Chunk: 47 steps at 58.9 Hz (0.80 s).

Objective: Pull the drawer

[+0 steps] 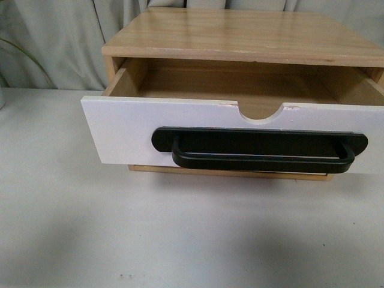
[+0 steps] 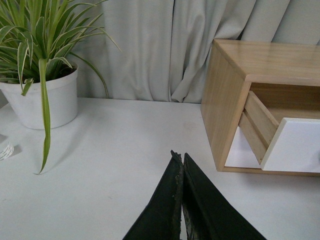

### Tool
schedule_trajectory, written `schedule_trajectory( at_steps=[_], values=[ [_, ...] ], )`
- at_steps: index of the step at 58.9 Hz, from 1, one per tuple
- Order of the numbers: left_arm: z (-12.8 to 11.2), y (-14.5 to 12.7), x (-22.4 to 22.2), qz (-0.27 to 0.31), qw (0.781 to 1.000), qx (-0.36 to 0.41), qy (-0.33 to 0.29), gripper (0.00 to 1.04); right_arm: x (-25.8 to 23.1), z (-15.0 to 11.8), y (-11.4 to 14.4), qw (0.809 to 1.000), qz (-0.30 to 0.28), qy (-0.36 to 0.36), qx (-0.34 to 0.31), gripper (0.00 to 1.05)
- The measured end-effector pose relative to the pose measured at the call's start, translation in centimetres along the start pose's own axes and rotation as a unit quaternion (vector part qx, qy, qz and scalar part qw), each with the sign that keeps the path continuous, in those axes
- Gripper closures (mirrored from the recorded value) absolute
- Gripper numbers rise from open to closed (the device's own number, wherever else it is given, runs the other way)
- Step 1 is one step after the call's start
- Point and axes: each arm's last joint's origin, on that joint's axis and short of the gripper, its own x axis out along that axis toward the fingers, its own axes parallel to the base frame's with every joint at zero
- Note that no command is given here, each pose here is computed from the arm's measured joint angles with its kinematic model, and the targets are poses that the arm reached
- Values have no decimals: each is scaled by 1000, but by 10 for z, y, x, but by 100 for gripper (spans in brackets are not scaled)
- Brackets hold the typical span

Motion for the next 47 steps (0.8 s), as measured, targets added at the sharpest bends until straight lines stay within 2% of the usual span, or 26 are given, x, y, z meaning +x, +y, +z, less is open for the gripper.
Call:
schedule_trajectory(
  at_steps=[1, 12, 16, 21, 24, 47],
  values=[
    [0, 0, 0, 0, 1000, 0, 0, 98, 0, 0, 0, 1000, 0, 0, 0, 102],
    [0, 0, 0, 0, 1000, 0, 0, 48, 0, 0, 0, 1000, 0, 0, 0, 55],
    [0, 0, 0, 0, 1000, 0, 0, 36, 0, 0, 0, 1000, 0, 0, 0, 40],
    [0, 0, 0, 0, 1000, 0, 0, 13, 0, 0, 0, 1000, 0, 0, 0, 17],
    [0, 0, 0, 0, 1000, 0, 0, 5, 0, 0, 0, 1000, 0, 0, 0, 9],
    [0, 0, 0, 0, 1000, 0, 0, 6, 0, 0, 0, 1000, 0, 0, 1, 9]
  ],
)
